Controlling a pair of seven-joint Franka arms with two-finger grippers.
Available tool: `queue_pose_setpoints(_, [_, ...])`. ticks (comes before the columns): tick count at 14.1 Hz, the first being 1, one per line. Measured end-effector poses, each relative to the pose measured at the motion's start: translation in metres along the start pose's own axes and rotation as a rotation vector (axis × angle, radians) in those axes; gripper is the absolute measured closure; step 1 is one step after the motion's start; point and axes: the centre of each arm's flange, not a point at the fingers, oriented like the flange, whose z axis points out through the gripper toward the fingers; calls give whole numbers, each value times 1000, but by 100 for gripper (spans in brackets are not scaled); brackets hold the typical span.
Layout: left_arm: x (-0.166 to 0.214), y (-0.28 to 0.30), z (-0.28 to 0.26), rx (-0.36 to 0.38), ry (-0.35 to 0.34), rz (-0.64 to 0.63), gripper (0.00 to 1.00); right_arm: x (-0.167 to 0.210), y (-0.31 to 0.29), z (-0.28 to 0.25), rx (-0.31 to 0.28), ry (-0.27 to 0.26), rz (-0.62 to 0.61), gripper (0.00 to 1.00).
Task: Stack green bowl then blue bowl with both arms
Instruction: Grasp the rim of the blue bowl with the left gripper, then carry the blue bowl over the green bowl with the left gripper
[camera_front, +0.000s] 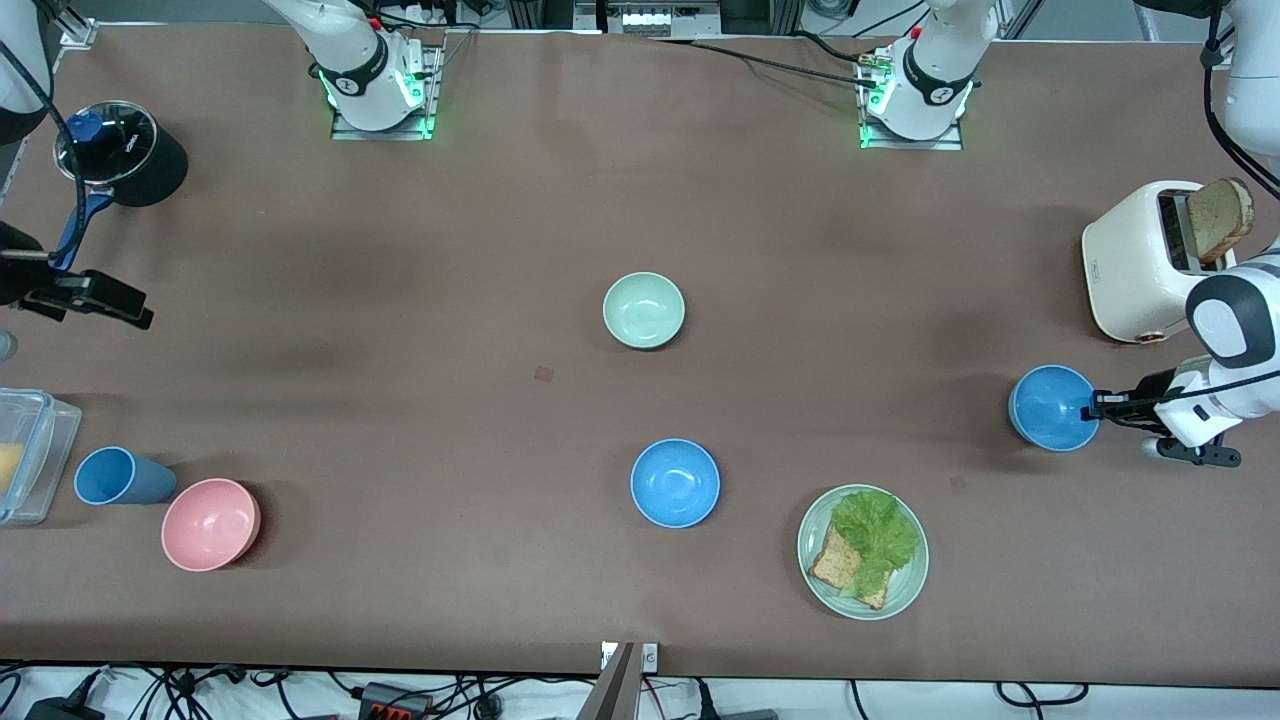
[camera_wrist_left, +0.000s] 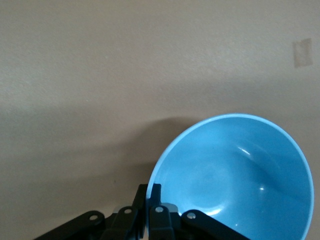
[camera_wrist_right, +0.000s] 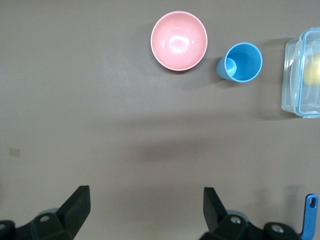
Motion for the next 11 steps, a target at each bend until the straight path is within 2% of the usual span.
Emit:
queue_pose_setpoints(5, [2, 71, -72, -59, -79, 52, 95, -25, 1, 18, 5, 13, -11, 0])
queue_pose_setpoints(9, [3, 179, -139, -73, -105, 44, 95, -29, -2, 16, 6, 24, -24, 0])
queue_pose_setpoints(11, [2, 241, -160, -80, -112, -11, 95, -28, -3, 15, 6, 27, -29, 0])
